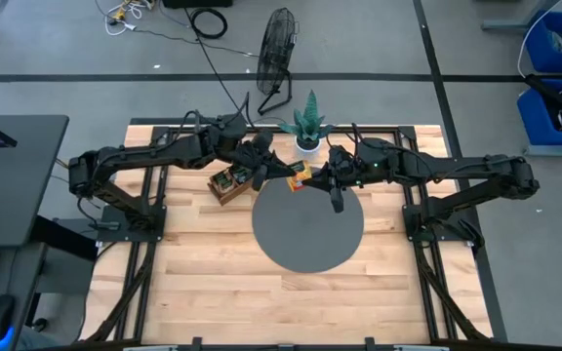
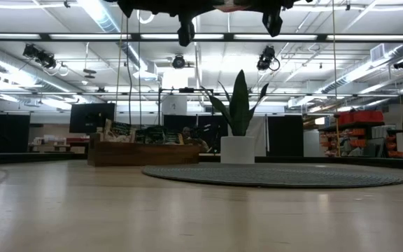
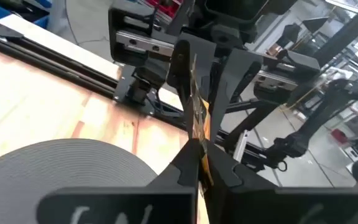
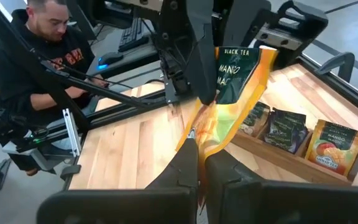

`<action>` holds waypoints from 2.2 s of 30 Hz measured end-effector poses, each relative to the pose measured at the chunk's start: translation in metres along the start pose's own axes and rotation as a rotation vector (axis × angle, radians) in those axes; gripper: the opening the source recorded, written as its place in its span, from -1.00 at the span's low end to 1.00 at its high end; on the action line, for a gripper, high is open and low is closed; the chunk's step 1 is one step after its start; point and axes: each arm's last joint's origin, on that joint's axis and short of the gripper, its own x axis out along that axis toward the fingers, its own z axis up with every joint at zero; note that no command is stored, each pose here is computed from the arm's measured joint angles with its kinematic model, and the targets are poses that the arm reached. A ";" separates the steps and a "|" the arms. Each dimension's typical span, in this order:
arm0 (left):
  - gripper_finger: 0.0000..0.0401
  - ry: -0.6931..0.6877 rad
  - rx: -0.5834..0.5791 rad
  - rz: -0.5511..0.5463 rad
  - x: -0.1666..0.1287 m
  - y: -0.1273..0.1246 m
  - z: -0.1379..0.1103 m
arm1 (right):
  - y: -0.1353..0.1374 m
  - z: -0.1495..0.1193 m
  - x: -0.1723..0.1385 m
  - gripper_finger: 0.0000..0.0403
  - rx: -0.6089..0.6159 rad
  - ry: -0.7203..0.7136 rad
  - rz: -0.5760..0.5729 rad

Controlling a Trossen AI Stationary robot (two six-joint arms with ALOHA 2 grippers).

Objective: Pick & Place Tea
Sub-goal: Put the orange tea bag into the right section of the wooden organizer

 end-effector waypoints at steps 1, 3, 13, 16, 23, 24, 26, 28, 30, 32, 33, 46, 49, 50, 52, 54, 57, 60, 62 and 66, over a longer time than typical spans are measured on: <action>-0.96 -0.002 0.000 0.005 0.000 0.000 0.000 | 0.000 0.000 0.000 -0.99 0.005 0.000 -0.003; -0.97 -0.008 0.001 0.017 0.000 0.000 0.000 | 0.000 0.000 0.000 -0.93 0.009 0.002 -0.005; -0.99 -0.032 0.032 0.135 -0.003 0.003 0.000 | 0.003 0.003 -0.011 -0.08 0.042 -0.005 0.015; -0.99 0.012 0.043 0.281 -0.008 0.005 -0.006 | 0.003 0.005 -0.021 0.12 0.056 -0.021 -0.017; -0.99 0.074 0.110 0.686 -0.013 0.019 -0.027 | 0.003 0.003 -0.032 0.28 0.083 -0.009 -0.086; -0.99 0.070 0.112 0.708 -0.013 0.022 -0.031 | 0.002 0.003 -0.032 0.28 0.086 -0.005 -0.088; -0.99 0.066 0.108 0.733 -0.011 0.030 -0.042 | 0.002 0.003 -0.031 0.28 0.087 -0.003 -0.088; -0.99 0.055 0.082 0.741 -0.011 0.039 -0.054 | 0.002 0.002 -0.030 0.28 0.091 0.000 -0.090; -0.99 0.042 0.058 0.747 -0.012 0.049 -0.068 | 0.002 0.002 -0.030 0.28 0.095 0.001 -0.093; -0.99 0.023 0.047 0.752 -0.014 0.059 -0.082 | 0.001 0.002 -0.030 0.28 0.097 -0.007 -0.108; -0.99 0.010 0.041 0.754 -0.015 0.063 -0.087 | 0.001 0.002 -0.030 0.28 0.098 -0.008 -0.114; -0.99 0.055 0.097 0.894 -0.044 0.107 -0.095 | 0.001 0.003 -0.030 0.28 0.148 -0.019 -0.112; -0.99 0.062 0.102 0.895 -0.048 0.111 -0.094 | 0.001 0.003 -0.030 0.28 0.149 -0.026 -0.130; -0.99 0.063 0.102 0.892 -0.048 0.111 -0.094 | 0.001 0.003 -0.030 0.28 0.149 -0.028 -0.135; -0.99 0.070 0.112 0.887 -0.048 0.111 -0.094 | 0.001 0.004 -0.030 0.28 0.149 -0.032 -0.135; -0.99 0.073 0.125 0.882 -0.046 0.111 -0.094 | 0.001 0.004 -0.030 0.28 0.148 -0.036 -0.134; -0.99 0.089 0.124 0.882 -0.045 0.113 -0.097 | 0.000 0.004 -0.030 0.28 0.148 -0.041 -0.147; -0.99 0.098 0.121 0.886 -0.044 0.115 -0.098 | 0.000 0.004 -0.030 0.28 0.148 -0.045 -0.158; -0.99 0.102 0.124 0.886 -0.044 0.115 -0.099 | 0.000 0.004 -0.030 0.28 0.148 -0.045 -0.158; -0.99 0.112 0.144 0.884 -0.044 0.115 -0.099 | 0.000 0.004 -0.030 0.28 0.148 -0.045 -0.158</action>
